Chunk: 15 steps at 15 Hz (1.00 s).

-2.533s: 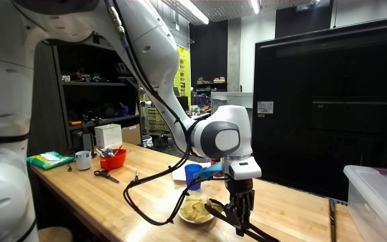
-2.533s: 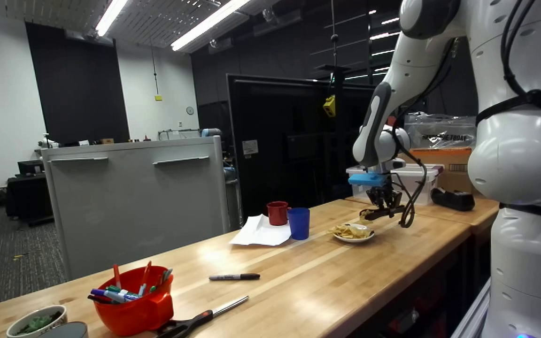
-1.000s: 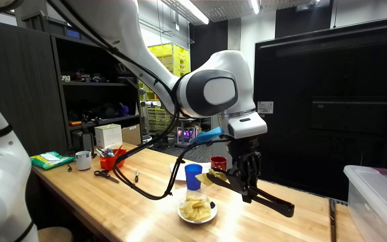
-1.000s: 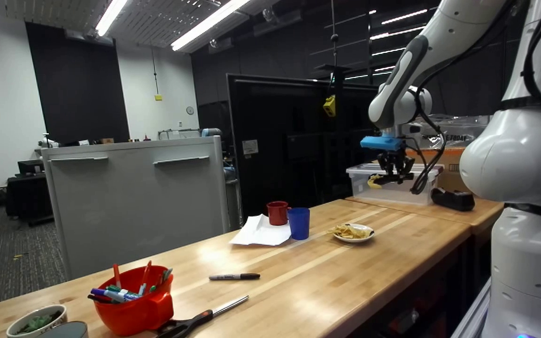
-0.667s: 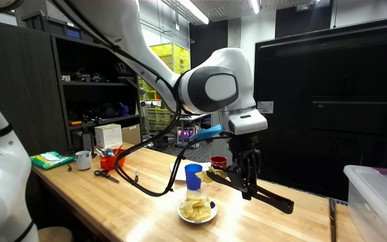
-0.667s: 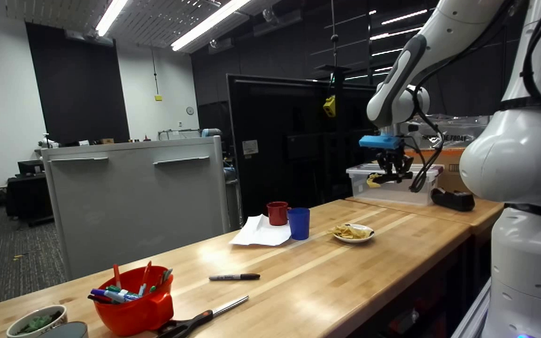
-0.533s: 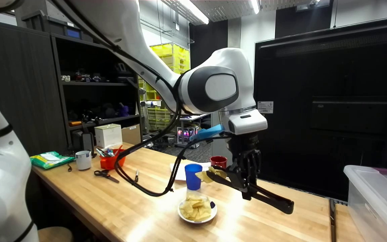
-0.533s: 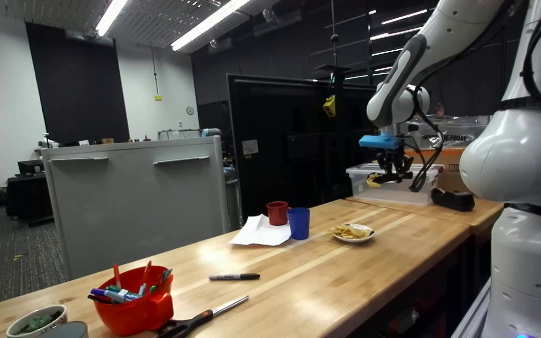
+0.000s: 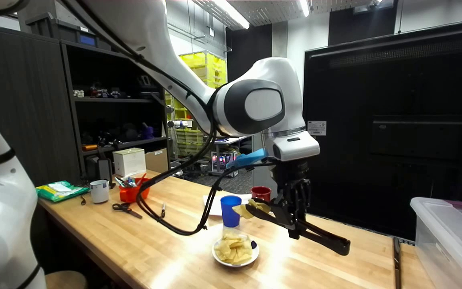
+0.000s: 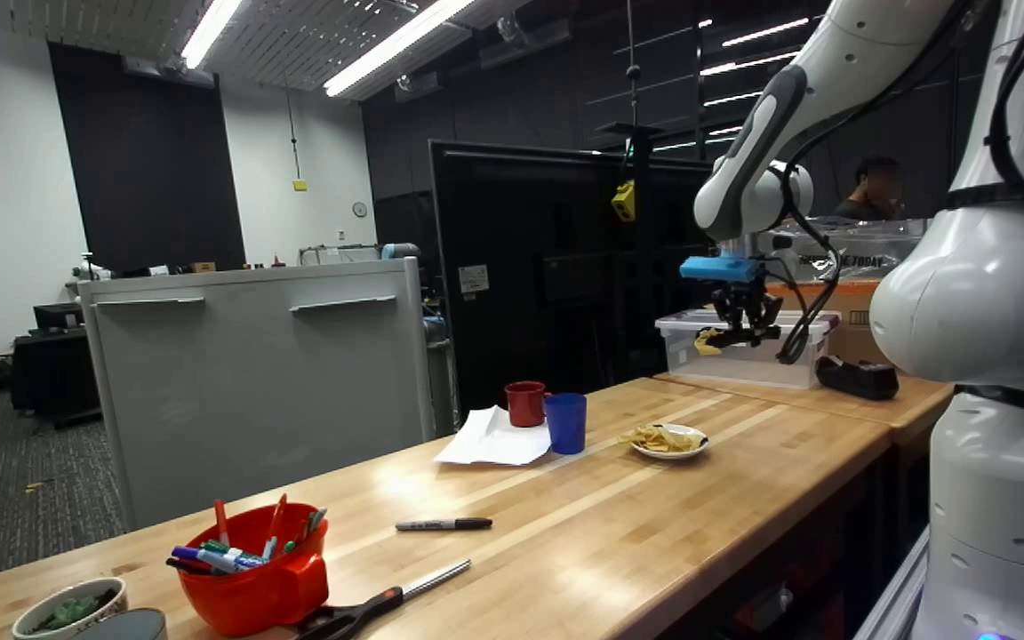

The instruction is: Use the black tongs to get some chips from the white plate

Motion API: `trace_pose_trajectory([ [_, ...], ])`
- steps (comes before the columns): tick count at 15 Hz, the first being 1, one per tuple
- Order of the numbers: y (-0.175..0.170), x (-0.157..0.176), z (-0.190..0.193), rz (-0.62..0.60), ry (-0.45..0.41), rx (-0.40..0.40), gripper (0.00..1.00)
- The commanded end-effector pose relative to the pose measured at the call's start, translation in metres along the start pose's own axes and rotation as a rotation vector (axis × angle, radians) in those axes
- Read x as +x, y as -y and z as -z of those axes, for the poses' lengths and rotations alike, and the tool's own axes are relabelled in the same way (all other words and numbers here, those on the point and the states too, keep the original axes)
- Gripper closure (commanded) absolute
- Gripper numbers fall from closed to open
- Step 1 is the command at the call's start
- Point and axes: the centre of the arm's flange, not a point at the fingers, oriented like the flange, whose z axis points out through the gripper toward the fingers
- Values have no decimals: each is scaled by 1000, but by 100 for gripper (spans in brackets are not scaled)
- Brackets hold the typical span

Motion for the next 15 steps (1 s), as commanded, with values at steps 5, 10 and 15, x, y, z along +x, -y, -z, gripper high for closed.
trace_pose_trajectory([
  [5,-7,-2,7,130,124,50,90],
  [10,-5,-4,5,201,164,61,90],
  [15,-3,-5,4,238,173,60,90],
])
